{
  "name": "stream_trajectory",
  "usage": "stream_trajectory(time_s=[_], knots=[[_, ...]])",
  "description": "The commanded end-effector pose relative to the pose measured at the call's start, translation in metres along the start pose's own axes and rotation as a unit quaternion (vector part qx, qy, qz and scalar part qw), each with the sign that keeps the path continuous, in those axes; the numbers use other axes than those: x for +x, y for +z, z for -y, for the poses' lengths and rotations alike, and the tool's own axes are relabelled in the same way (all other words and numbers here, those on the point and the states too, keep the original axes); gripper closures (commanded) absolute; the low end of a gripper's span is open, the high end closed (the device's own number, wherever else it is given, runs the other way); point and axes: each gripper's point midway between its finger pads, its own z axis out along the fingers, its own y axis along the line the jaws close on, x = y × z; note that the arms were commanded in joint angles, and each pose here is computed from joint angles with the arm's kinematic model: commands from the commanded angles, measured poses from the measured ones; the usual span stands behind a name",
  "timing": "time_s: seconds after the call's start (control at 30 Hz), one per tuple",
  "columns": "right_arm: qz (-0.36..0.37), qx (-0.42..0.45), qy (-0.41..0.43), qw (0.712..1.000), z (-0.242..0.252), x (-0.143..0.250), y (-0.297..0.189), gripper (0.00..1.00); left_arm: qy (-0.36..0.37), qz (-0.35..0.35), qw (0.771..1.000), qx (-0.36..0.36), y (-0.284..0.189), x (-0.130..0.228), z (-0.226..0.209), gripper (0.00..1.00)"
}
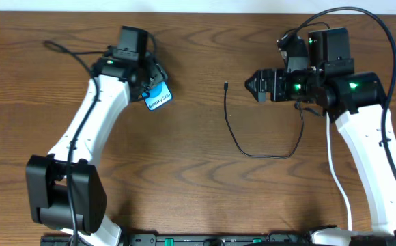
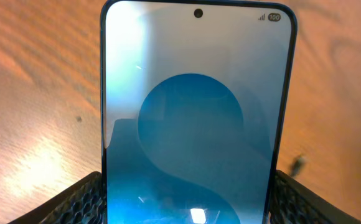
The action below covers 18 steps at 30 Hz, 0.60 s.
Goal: Plug charger to phone and switch on socket
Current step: 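Lift the phone on edge and bring the right gripper to it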
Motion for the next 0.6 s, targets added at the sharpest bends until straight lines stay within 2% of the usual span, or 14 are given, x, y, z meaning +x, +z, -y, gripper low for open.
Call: stream_trajectory(time_s=[0.0, 0.1, 0.27, 0.43, 0.57], knots=[[-0.010, -0.015, 0.033, 0.999, -0.013, -0.001, 0.018, 0.06, -0.134, -0.053, 0.988, 0.054, -0.012, 0.009, 0.014, 0.92], [-0.012, -0.029, 0.020, 0.999, -0.027, -0.003, 0.035, 0.06, -0.204, -0.091, 0.972, 0.074, -0.016, 0.015, 0.021, 0.93], [-0.015, -0.056, -0.011, 0.998, -0.058, -0.001, 0.063, 0.07, -0.320, -0.160, 0.929, 0.092, -0.023, 0.031, 0.037, 0.92], [-0.005, -0.081, -0.029, 0.996, -0.084, -0.003, 0.082, 0.11, -0.356, -0.198, 0.908, 0.097, -0.028, 0.040, 0.044, 0.93], [-0.003, -0.094, -0.024, 0.995, -0.099, -0.002, 0.095, 0.21, -0.386, -0.226, 0.889, 0.097, -0.032, 0.046, 0.049, 0.92]])
